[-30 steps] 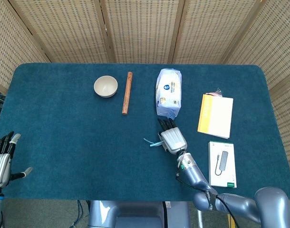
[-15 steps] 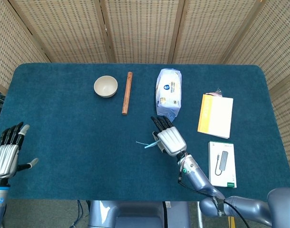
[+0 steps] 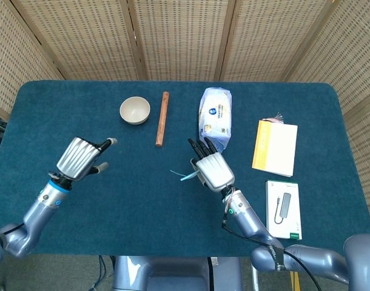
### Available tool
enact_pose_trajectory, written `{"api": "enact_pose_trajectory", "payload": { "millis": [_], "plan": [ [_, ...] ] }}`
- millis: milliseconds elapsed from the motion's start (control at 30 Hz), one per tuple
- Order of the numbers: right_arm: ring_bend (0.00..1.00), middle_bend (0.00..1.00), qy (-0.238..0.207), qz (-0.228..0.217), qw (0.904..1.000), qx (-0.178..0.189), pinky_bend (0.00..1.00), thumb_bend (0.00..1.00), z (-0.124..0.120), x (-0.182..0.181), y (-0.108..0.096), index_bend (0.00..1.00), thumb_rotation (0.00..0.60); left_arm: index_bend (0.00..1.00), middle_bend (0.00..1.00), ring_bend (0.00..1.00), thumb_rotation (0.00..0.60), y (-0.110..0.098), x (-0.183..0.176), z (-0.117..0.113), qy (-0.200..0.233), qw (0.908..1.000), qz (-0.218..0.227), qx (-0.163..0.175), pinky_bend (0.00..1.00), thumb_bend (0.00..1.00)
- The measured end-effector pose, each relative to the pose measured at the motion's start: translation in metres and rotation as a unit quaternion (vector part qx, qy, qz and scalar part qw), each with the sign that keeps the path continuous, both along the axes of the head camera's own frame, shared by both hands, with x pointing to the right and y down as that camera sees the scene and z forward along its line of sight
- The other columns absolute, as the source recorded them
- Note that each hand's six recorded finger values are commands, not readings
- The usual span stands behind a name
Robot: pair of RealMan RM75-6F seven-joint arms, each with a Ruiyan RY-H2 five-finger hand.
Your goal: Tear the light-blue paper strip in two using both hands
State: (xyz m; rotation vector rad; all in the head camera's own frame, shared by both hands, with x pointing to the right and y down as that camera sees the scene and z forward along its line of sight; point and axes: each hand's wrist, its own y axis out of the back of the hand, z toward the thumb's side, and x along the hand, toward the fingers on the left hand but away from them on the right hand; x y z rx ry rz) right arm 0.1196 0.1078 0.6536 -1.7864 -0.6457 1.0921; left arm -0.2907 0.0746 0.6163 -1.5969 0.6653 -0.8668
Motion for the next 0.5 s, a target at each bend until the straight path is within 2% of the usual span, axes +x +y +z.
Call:
{"api": "enact_pose_trajectory", "payload": {
  "millis": [167, 267, 433, 500],
  "plan": [
    [0.00, 0.00, 0.004, 0.006, 1.0000, -0.003, 0.00, 0.56, -0.004, -0.007, -0.001, 0.62, 0.600, 0.38, 0.87, 0.97, 0.600, -0.006, 0.045, 0.020, 0.010, 0.9988, 0.026, -0.039, 1.00, 0.09],
    [0.00, 0.00, 0.005, 0.009, 0.9999, -0.003, 0.00, 0.57, -0.006, -0.011, -0.002, 0.62, 0.600, 0.38, 0.87, 0.97, 0.600, -0.005, 0.065, 0.028, 0.024, 0.9975, 0.027, -0.061, 1.00, 0.14],
    [0.00, 0.00, 0.002, 0.021, 0.9996, -0.016, 0.00, 0.57, -0.005, -0.014, -0.001, 0.62, 0.600, 0.41, 0.87, 0.97, 0.600, -0.001, 0.090, 0.032, 0.055, 0.9943, 0.027, -0.087, 1.00, 0.34],
    [0.00, 0.00, 0.000, 0.025, 0.9994, -0.024, 0.00, 0.57, -0.004, -0.016, 0.001, 0.62, 0.600, 0.41, 0.87, 0.97, 0.600, 0.001, 0.099, 0.034, 0.069, 0.9924, 0.024, -0.098, 1.00, 0.38]
  ]
}}
